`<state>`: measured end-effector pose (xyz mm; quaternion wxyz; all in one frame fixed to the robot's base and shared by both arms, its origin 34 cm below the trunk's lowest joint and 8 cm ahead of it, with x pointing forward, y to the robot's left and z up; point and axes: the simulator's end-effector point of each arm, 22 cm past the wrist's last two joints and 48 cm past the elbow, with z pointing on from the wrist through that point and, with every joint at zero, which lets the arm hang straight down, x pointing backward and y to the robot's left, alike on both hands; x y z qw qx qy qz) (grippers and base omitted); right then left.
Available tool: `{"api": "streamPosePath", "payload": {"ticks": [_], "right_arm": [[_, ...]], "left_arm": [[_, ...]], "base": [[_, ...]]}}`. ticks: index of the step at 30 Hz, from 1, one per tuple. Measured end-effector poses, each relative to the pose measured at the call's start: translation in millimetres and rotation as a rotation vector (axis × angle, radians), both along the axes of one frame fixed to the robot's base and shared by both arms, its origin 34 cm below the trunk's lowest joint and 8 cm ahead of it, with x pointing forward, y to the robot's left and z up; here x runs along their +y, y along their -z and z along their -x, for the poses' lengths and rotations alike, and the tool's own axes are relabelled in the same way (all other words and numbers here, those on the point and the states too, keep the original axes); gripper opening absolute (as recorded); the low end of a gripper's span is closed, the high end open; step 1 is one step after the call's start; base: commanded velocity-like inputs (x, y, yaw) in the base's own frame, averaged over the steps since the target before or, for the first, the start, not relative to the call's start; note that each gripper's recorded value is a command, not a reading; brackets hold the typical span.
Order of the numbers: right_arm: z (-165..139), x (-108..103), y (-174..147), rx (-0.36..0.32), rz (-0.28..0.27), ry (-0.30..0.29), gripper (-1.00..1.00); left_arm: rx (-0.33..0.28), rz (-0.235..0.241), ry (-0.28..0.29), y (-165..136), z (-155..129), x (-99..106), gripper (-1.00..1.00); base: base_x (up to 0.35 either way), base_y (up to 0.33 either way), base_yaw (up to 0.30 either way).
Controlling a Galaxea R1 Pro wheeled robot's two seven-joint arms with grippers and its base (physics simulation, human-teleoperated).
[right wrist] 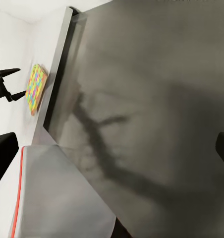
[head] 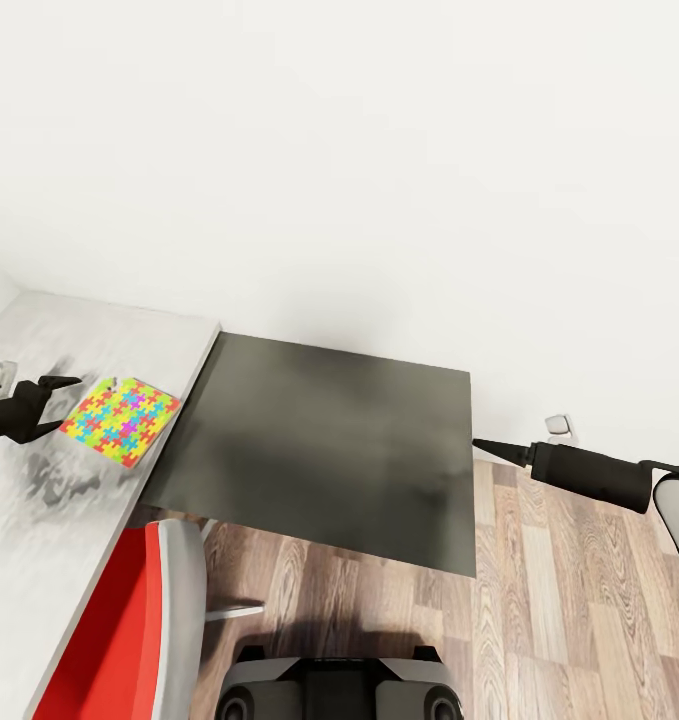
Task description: Put all the toys in the child's room - the three board games (two on the bed and one on the table), the two jigsaw puzzles on the table, and the tennis ball on the table - inside the toy box on the table in the child's room.
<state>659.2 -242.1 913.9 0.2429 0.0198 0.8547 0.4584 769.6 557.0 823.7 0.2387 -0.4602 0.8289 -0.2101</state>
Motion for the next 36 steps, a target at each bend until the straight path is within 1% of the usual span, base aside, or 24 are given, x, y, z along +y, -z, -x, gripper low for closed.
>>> {"api": "streamPosePath", "payload": {"ticks": [18, 24, 28, 29, 30, 31, 32, 33, 34, 35, 36], "right_arm": [[0.0, -0.3, -0.2, -0.001, 0.000, 0.001, 1.00], [-0.2, -0.1, 0.2, 0.000, 0.000, 0.000, 1.00], [-0.9, -0.2, 1.1, 0.002, 0.000, 0.000, 1.00], [-0.8, -0.1, 1.1, 0.001, 0.000, 0.000, 1.00], [-0.9, -0.2, 1.1, 0.002, 0.000, 0.000, 1.00], [-0.9, -0.2, 1.1, 0.001, 0.000, 0.000, 1.00], [-0.7, -0.1, 0.9, 0.001, 0.000, 0.000, 1.00], [-0.9, -0.2, 1.2, 0.002, 0.000, 0.001, 1.00], [-0.8, -0.1, 1.1, 0.002, 0.000, 0.000, 1.00], [-0.8, -0.1, 1.1, 0.002, 0.000, 0.000, 1.00], [-0.9, -0.1, 1.1, 0.002, 0.000, 0.000, 1.00]], "left_arm": [[-0.001, 0.002, -0.004, 0.0, 0.0, 0.2, 1.00], [0.003, -0.006, 0.001, 0.3, -1.5, 0.1, 1.00], [-0.018, 0.018, 0.000, -0.7, -9.9, -9.1, 1.00], [-0.014, 0.013, 0.002, -0.5, -9.4, -8.1, 1.00], [-0.024, 0.026, 0.001, -1.0, -12.7, -12.8, 1.00], [-0.028, 0.030, 0.004, -1.1, -14.5, -16.0, 1.00], [-0.022, 0.024, 0.004, -0.9, -13.1, -13.8, 1.00], [-0.034, 0.040, 0.004, -1.5, -17.3, -19.9, 1.00], [-0.027, 0.032, 0.006, -1.0, -15.4, -17.5, 1.00], [-0.038, 0.045, 0.005, -1.6, -19.1, -22.7, 1.00], [-0.038, 0.046, 0.007, -1.7, -19.9, -23.6, 1.00]], "base": [[0.000, 0.000, -0.002], [0.000, 0.000, -0.109], [0.000, 0.000, -0.195], [0.000, 0.000, -0.216], [0.000, 0.000, -0.213], [0.000, 0.000, -0.194], [0.000, 0.000, -0.164], [0.000, 0.000, -0.164], [0.000, 0.000, -0.131], [0.000, 0.000, -0.105], [0.000, 0.000, -0.084]]}}
